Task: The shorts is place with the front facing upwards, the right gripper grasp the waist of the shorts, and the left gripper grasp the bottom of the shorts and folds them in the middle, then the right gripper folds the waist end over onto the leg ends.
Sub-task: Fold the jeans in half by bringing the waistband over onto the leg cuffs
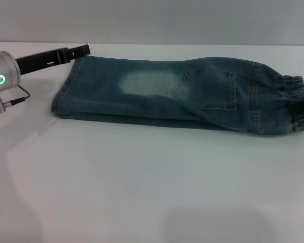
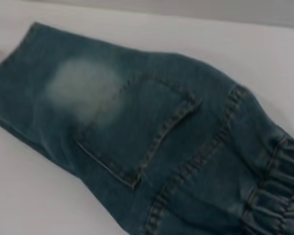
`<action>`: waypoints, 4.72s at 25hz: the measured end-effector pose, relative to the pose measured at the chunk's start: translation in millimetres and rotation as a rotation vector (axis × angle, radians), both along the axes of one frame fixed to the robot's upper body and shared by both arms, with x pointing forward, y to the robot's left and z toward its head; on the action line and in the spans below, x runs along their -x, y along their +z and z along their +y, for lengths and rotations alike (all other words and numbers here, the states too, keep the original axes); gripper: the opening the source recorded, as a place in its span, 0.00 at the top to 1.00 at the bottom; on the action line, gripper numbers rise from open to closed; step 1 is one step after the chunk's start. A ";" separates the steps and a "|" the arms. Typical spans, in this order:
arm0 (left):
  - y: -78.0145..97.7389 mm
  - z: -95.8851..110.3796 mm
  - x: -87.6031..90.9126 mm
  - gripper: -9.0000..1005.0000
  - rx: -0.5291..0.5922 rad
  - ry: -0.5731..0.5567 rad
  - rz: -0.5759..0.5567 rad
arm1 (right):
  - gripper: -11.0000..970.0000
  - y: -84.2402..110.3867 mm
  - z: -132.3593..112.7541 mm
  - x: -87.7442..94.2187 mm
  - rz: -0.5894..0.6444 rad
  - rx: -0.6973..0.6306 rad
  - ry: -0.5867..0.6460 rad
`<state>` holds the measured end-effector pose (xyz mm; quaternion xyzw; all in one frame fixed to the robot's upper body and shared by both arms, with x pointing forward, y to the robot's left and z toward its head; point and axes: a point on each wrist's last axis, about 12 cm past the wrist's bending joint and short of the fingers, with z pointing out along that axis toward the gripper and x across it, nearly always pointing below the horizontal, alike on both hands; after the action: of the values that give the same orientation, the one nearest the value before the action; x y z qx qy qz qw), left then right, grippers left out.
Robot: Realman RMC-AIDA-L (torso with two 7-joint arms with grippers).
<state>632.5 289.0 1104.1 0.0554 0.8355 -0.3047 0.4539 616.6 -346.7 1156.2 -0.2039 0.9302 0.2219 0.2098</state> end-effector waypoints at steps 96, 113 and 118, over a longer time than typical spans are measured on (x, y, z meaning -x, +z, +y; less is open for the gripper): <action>-32.8 -164.7 35.5 0.30 -0.204 -0.525 -0.247 | 0.94 55.0 -23.6 86.1 -0.191 -0.271 0.112; -36.3 -185.0 49.2 0.30 -0.246 -0.594 -0.259 | 0.94 92.6 -13.8 62.7 -0.272 -0.332 0.133; -37.9 -191.0 55.1 0.30 -0.229 -0.608 -0.253 | 0.94 107.8 -0.7 46.0 -0.294 -0.345 0.140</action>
<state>577.4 97.9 1066.2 0.3897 0.7467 -0.3212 0.4329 570.6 -347.4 1264.0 -0.2591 0.8215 0.3596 0.3587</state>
